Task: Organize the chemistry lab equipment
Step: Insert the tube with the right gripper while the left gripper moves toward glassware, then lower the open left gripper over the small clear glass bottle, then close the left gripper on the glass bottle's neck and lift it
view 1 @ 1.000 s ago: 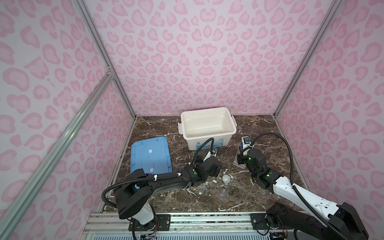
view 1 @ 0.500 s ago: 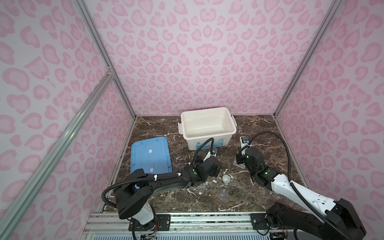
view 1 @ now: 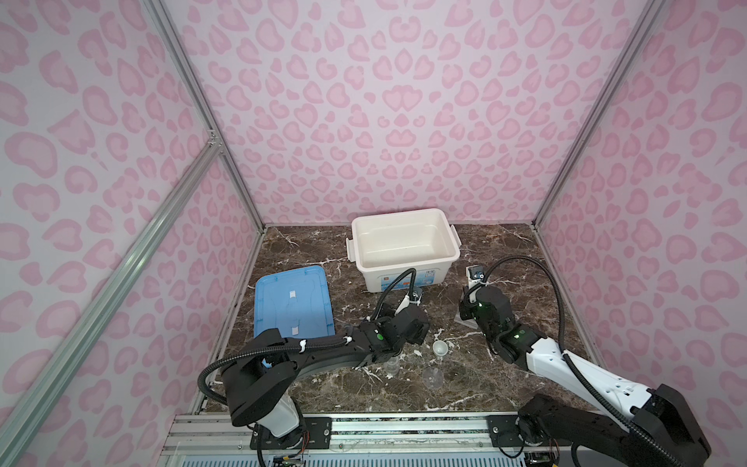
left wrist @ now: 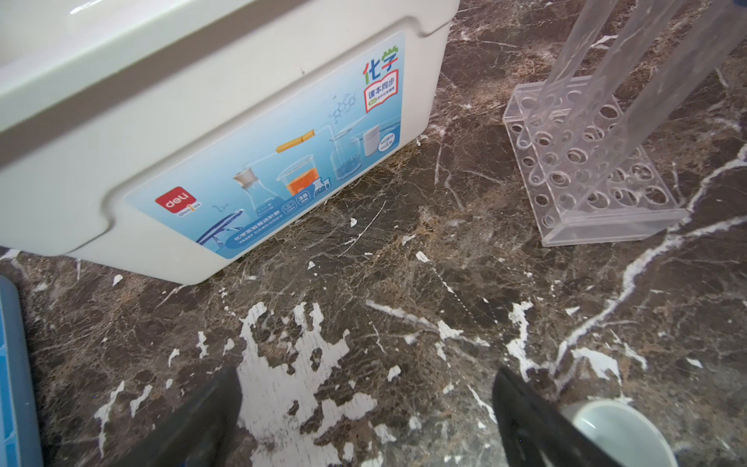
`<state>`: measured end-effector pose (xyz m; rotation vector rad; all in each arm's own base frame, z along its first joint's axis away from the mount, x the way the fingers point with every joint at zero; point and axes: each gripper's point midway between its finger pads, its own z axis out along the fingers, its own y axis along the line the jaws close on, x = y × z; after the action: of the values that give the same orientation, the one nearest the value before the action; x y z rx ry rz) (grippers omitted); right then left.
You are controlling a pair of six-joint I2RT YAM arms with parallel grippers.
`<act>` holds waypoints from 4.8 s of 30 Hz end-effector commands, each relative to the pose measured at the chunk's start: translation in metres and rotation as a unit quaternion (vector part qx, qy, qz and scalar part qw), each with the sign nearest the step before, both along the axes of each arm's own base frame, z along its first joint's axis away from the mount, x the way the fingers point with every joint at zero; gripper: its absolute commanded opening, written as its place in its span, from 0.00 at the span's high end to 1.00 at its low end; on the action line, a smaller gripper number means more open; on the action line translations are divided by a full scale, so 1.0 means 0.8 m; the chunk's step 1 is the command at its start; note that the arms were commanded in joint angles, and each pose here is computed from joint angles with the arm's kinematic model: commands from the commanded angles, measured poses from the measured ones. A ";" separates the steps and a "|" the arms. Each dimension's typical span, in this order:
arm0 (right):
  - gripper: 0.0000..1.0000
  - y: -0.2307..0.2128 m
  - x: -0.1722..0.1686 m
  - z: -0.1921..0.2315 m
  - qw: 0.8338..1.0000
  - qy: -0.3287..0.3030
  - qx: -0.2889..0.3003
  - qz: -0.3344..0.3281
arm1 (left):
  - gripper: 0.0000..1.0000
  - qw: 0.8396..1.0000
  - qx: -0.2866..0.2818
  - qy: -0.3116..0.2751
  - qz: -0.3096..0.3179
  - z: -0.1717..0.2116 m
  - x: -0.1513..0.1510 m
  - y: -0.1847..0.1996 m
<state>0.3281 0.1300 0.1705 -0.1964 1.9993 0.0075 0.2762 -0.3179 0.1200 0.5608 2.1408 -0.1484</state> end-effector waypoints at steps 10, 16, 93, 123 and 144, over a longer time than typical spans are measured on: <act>0.79 -0.005 -0.001 -0.007 1.000 0.007 -0.003 -0.011 | 0.02 1.000 0.001 0.002 0.004 -0.005 0.000 0.001; 0.68 -0.004 -0.002 -0.002 1.000 0.003 0.001 -0.008 | 0.02 1.000 -0.003 0.000 0.010 -0.002 -0.002 0.008; 0.28 0.004 -0.023 0.060 0.997 -0.013 0.072 0.027 | 0.48 0.952 0.128 0.277 0.008 -0.041 -0.151 0.059; 0.29 0.003 -0.025 0.055 0.997 -0.008 0.069 0.026 | 0.61 0.952 0.142 0.271 0.005 -0.048 -0.143 0.055; 0.29 0.000 -0.024 0.055 0.998 -0.008 0.064 0.022 | 0.69 0.960 0.146 0.238 -0.005 -0.034 -0.123 0.037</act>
<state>0.3091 0.1313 0.2176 -0.1577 1.9603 0.1702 0.1675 -0.2832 0.0860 0.7694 2.6965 0.0123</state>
